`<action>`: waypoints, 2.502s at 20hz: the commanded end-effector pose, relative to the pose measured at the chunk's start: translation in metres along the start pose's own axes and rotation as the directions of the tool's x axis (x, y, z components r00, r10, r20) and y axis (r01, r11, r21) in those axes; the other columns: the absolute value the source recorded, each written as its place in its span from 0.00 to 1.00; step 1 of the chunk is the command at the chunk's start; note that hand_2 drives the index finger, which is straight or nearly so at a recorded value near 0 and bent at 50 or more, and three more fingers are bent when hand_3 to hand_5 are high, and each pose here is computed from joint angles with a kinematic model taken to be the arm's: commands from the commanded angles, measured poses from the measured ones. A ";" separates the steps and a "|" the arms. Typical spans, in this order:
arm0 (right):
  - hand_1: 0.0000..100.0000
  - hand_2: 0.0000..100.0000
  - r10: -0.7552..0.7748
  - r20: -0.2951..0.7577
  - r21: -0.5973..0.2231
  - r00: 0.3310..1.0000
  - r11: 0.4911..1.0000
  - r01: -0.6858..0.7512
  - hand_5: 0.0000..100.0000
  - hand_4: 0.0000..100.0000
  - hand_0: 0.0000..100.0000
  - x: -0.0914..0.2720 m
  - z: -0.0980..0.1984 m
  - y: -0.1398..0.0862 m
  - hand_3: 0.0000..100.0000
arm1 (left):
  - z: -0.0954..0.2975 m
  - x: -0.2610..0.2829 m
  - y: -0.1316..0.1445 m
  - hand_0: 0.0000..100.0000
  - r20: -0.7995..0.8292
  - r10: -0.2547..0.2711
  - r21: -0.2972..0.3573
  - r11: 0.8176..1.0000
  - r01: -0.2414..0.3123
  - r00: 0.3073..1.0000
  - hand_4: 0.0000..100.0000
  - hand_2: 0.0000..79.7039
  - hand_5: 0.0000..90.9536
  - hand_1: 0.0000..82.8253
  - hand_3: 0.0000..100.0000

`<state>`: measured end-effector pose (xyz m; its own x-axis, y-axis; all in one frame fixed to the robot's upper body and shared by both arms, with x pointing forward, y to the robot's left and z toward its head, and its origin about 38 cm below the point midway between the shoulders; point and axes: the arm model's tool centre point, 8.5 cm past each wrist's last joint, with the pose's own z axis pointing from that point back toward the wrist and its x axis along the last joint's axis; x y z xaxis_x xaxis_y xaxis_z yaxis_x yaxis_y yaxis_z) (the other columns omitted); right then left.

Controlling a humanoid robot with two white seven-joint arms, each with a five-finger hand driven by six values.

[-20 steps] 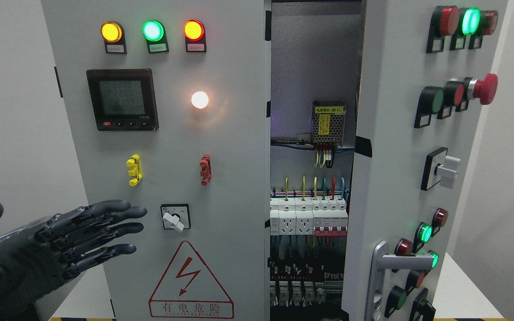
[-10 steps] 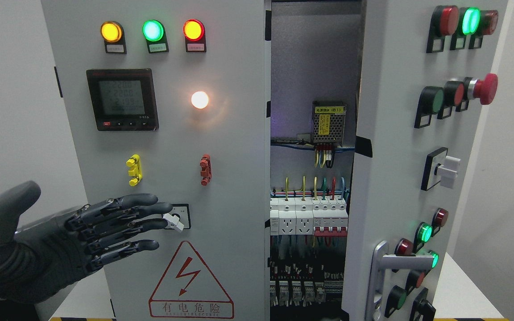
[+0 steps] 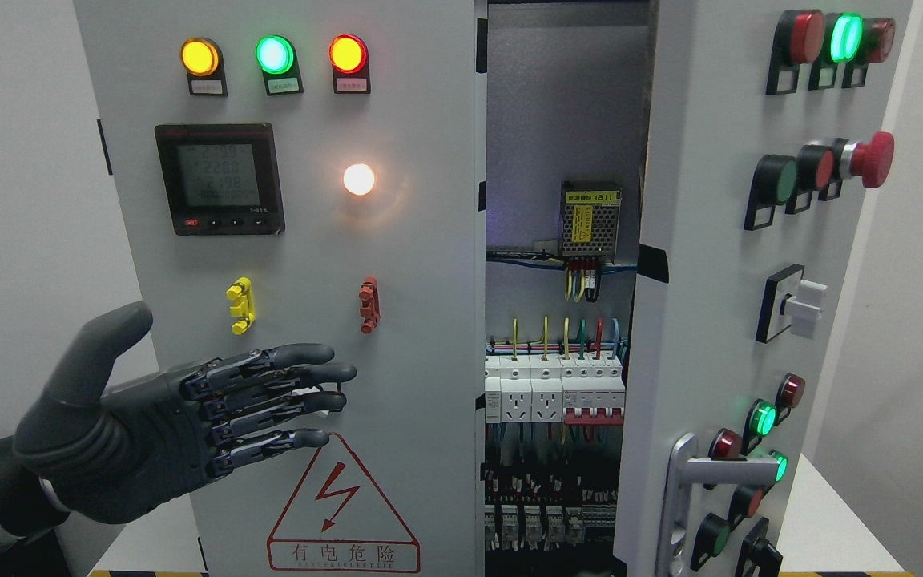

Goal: Open door with both hands
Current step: 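Raise the left hand toward the gap at the partly open door edge, then insert the left hand fingers behind the edge of the button-covered door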

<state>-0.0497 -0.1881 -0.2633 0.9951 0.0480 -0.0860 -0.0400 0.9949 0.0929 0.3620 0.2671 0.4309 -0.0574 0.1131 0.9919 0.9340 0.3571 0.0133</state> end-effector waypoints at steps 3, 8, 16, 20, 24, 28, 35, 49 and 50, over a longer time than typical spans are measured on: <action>0.00 0.00 -0.032 0.001 0.002 0.999 0.999 0.032 0.00 0.00 0.00 0.000 0.000 0.000 0.00 | -0.036 -0.029 0.004 0.00 -0.078 0.094 -0.063 0.993 -0.099 0.993 0.03 0.00 0.00 0.00 0.00; 0.00 0.00 -0.032 0.001 0.002 0.999 0.999 0.032 0.00 0.00 0.00 0.000 0.000 0.000 0.00 | -0.052 -0.013 0.003 0.00 -0.073 0.119 -0.088 0.988 -0.125 0.990 0.03 0.00 0.00 0.00 0.00; 0.00 0.00 -0.032 0.001 0.002 0.999 0.999 0.032 0.00 0.00 0.00 0.000 0.000 0.000 0.00 | -0.082 0.009 -0.005 0.00 -0.102 0.137 -0.149 0.977 -0.151 0.985 0.03 0.00 0.00 0.00 0.00; 0.00 0.00 -0.032 0.001 0.002 0.999 0.999 0.032 0.00 0.00 0.00 0.000 0.000 0.000 0.00 | -0.100 0.007 -0.008 0.00 -0.110 0.133 -0.149 0.978 -0.149 0.985 0.03 0.00 0.00 0.00 0.00; 0.00 0.00 -0.032 0.001 0.002 0.999 0.999 0.032 0.00 0.00 0.00 0.000 0.000 0.000 0.00 | -0.118 0.005 -0.016 0.00 -0.118 0.128 -0.178 0.973 -0.148 0.985 0.03 0.00 0.00 0.00 0.00; 0.00 0.00 -0.032 0.001 0.002 0.999 0.999 0.032 0.00 0.00 0.00 0.000 0.000 0.000 0.00 | -0.137 0.004 -0.019 0.00 -0.120 0.127 -0.165 0.976 -0.146 0.985 0.03 0.00 0.00 0.00 0.00; 0.00 0.00 -0.032 0.001 0.002 0.999 0.999 0.032 0.00 0.00 0.00 0.000 0.000 0.000 0.00 | -0.164 0.002 -0.029 0.00 -0.111 0.128 -0.174 0.974 -0.146 0.986 0.03 0.00 0.00 0.00 0.00; 0.00 0.00 -0.032 0.001 0.002 0.999 0.999 0.032 0.00 0.00 0.00 0.000 0.000 0.000 0.00 | -0.229 0.008 -0.049 0.00 -0.074 0.149 -0.241 0.957 -0.163 0.986 0.03 0.00 0.00 0.00 0.00; 0.00 0.00 -0.032 0.003 0.002 0.999 0.999 0.032 0.00 0.00 0.00 0.001 0.000 0.000 0.00 | -0.234 0.008 -0.046 0.00 -0.072 0.151 -0.234 0.958 -0.164 0.986 0.03 0.00 0.00 0.00 0.00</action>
<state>-0.0497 -0.1882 -0.2633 0.9951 0.0481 -0.0862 -0.0400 0.9949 0.0928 0.3939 0.0847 0.4638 0.0967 0.0893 0.9913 0.9792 0.1700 -0.1109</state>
